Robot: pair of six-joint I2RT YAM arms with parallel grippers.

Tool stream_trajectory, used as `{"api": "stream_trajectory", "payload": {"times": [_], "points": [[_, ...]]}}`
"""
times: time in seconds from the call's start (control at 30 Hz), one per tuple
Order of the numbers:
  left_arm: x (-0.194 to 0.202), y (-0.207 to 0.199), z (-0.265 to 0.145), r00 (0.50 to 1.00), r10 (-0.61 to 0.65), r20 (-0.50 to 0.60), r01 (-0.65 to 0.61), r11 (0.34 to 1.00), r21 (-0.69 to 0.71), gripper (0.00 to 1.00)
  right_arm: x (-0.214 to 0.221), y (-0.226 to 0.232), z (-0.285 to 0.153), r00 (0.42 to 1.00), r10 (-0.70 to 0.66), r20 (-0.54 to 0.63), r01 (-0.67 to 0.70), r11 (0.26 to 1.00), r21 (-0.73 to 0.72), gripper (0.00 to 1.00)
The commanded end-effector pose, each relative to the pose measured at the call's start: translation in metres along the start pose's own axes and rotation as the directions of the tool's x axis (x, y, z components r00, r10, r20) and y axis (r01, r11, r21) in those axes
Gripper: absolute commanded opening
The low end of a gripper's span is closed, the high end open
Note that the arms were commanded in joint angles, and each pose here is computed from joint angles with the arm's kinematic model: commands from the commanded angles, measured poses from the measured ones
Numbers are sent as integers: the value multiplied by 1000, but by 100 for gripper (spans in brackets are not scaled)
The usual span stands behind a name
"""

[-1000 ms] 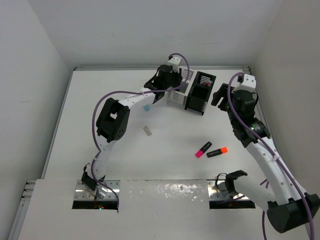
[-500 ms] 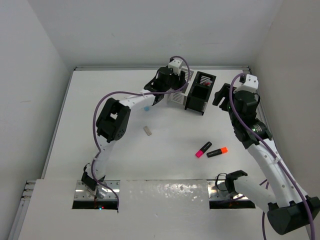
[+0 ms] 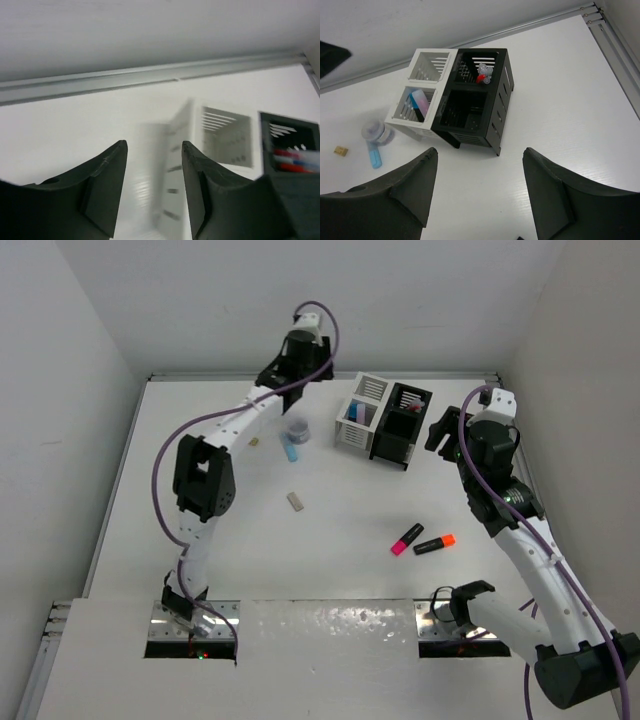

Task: Sort the stationery into containers
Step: Place the pen in the storage box, then pick up the pen from the center of the board.

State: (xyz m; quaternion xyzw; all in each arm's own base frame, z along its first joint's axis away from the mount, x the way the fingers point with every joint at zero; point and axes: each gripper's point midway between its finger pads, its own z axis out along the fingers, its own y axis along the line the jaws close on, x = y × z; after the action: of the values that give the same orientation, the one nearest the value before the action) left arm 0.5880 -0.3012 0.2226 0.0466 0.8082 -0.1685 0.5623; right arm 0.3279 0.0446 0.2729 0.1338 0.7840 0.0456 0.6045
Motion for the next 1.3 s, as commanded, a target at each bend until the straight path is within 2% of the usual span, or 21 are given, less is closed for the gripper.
{"api": "stream_trajectory", "payload": {"times": [0.0,0.03,0.2,0.3,0.47,0.73,0.9,1.17,1.27], "points": [[1,76,-36,991,-110,-79,89,969,-228,45,-18,8,-1,998,21,52,-19,999,-26,68],[3,85,-41,989,-116,-93,91,967,-237,45,-18,8,0,998,24,52,-22,999,-28,68],[90,118,-50,950,-102,-295,11,955,-297,49,-21,18,4,998,36,43,-34,998,-60,68],[126,140,-58,925,-104,-367,-36,934,-356,50,-23,19,3,998,36,43,-34,998,-60,68],[162,147,-66,900,-97,-424,-64,934,-350,55,-18,15,3,999,29,31,-27,999,-45,68],[197,147,-67,873,-107,-475,-80,930,-358,54,-20,14,1,999,34,35,-32,999,-40,68],[187,136,-72,870,-138,-473,-33,942,-334,54,-19,10,-1,999,25,38,-24,999,-24,68],[111,124,-70,924,-145,-355,39,957,-289,57,-16,11,1,999,24,29,-23,999,-28,67],[109,121,-77,922,-139,-361,37,960,-277,58,-16,10,1,999,22,30,-22,999,-26,68]]}}
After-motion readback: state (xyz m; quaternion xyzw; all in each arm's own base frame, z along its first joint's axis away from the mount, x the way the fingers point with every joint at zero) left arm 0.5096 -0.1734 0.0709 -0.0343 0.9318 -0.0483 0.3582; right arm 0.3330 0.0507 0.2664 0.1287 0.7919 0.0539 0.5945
